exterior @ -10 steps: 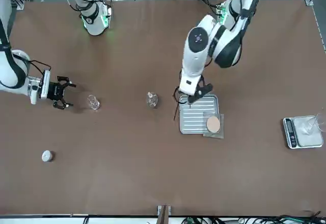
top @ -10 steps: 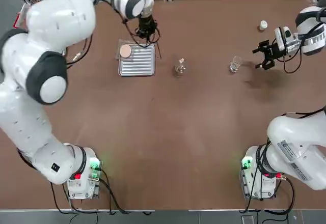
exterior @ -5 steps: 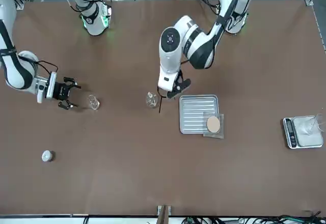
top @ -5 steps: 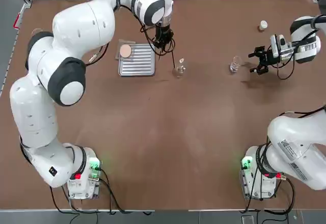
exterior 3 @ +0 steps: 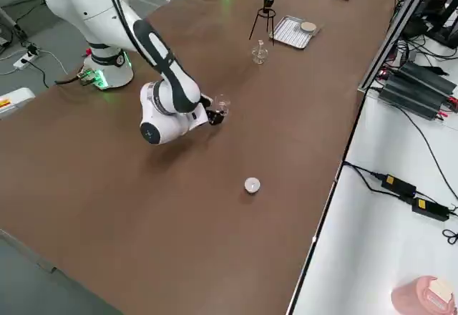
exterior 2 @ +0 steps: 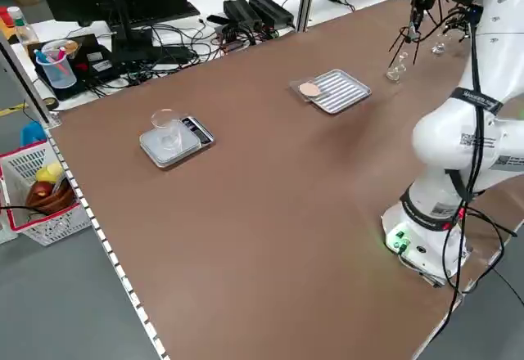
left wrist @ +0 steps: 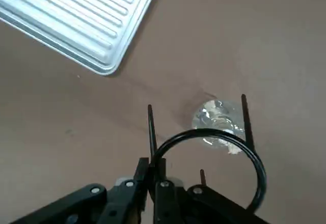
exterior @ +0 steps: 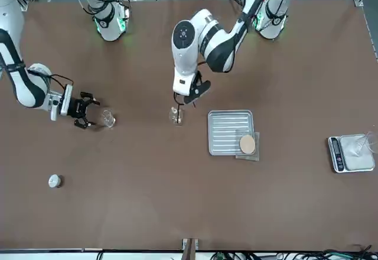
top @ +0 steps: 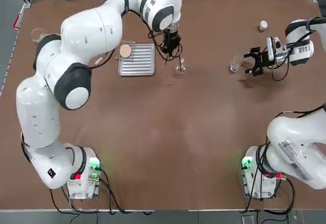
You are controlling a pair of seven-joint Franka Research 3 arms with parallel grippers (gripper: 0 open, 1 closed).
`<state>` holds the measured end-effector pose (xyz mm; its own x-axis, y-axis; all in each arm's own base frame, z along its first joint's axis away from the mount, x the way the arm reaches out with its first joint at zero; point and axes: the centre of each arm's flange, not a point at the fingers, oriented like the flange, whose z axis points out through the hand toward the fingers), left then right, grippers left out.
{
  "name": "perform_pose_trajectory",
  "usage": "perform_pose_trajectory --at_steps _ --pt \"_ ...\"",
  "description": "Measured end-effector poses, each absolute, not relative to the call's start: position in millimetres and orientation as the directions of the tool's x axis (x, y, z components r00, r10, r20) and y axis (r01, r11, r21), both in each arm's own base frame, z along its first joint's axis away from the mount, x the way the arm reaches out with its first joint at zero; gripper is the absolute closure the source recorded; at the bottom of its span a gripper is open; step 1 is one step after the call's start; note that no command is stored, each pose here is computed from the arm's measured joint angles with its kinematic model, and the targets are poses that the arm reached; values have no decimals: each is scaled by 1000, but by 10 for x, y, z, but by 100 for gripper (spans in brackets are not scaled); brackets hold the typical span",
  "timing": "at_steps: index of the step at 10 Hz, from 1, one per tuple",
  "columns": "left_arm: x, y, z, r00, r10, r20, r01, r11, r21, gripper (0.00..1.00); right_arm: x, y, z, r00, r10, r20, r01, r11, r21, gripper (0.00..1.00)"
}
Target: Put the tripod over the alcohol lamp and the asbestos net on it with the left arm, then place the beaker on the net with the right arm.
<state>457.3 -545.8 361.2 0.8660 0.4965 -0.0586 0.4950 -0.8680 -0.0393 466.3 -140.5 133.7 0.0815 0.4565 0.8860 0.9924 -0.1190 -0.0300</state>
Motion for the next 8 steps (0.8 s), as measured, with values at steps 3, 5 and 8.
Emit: perform_pose_trajectory --at_steps 3,5,8 --pt "4624 -5584 3421 867 495 -63 495 -869 -17 92 4625 -1528 1307 93 451 887 987 -159 -23 0" --pt "4610 -5656 3413 870 489 -60 490 -871 13 92 4640 -1537 1307 104 435 894 982 -190 -22 0" --pt "4631 -5679 3209 866 496 -64 498 -867 7 92 4722 -1456 1324 94 428 899 980 -196 -9 0"
